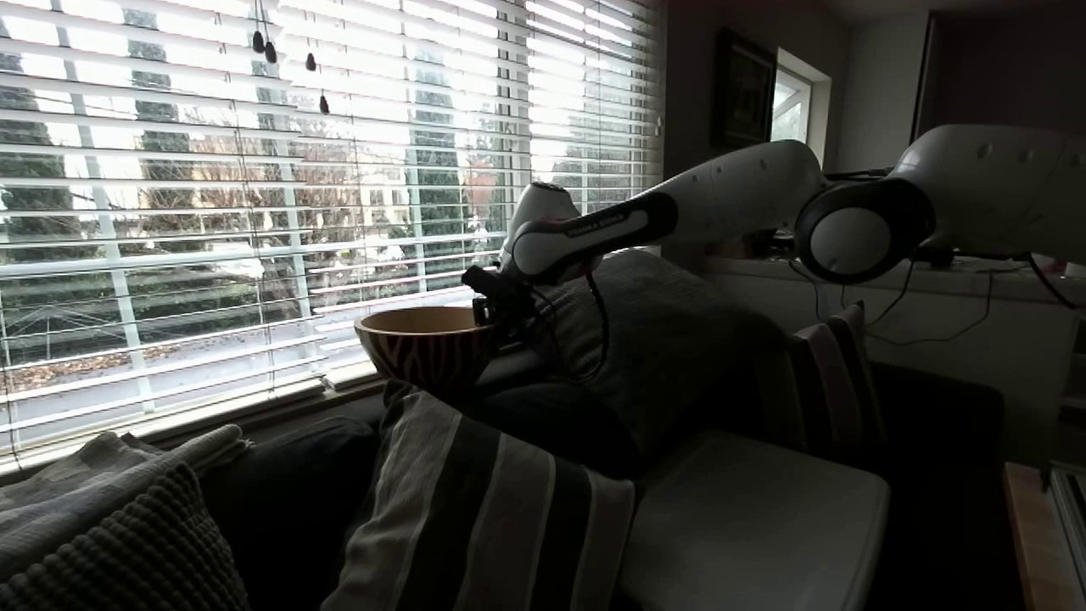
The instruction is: Remove the wooden bowl from the sofa back put it on the white object on the sofa seat
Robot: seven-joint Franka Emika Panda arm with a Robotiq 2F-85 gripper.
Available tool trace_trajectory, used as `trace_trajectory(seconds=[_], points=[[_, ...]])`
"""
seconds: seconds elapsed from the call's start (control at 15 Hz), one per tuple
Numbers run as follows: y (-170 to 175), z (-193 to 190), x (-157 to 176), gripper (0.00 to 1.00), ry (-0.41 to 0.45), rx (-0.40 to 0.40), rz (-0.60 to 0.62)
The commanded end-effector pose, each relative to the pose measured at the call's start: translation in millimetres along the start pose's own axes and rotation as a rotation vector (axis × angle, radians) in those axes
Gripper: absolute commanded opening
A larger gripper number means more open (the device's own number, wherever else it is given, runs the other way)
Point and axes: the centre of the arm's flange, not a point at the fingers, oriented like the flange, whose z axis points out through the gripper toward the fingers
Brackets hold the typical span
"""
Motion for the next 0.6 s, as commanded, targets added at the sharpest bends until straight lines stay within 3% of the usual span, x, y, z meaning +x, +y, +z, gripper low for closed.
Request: trace_trajectory(seconds=[0.0, 0.53], points=[[31.8, -53.5, 7.4, 0.06, -0.091, 0.146, -0.049], [53.6, -64.7, 22.2, 0.06, -0.224, 0.102, -0.272]])
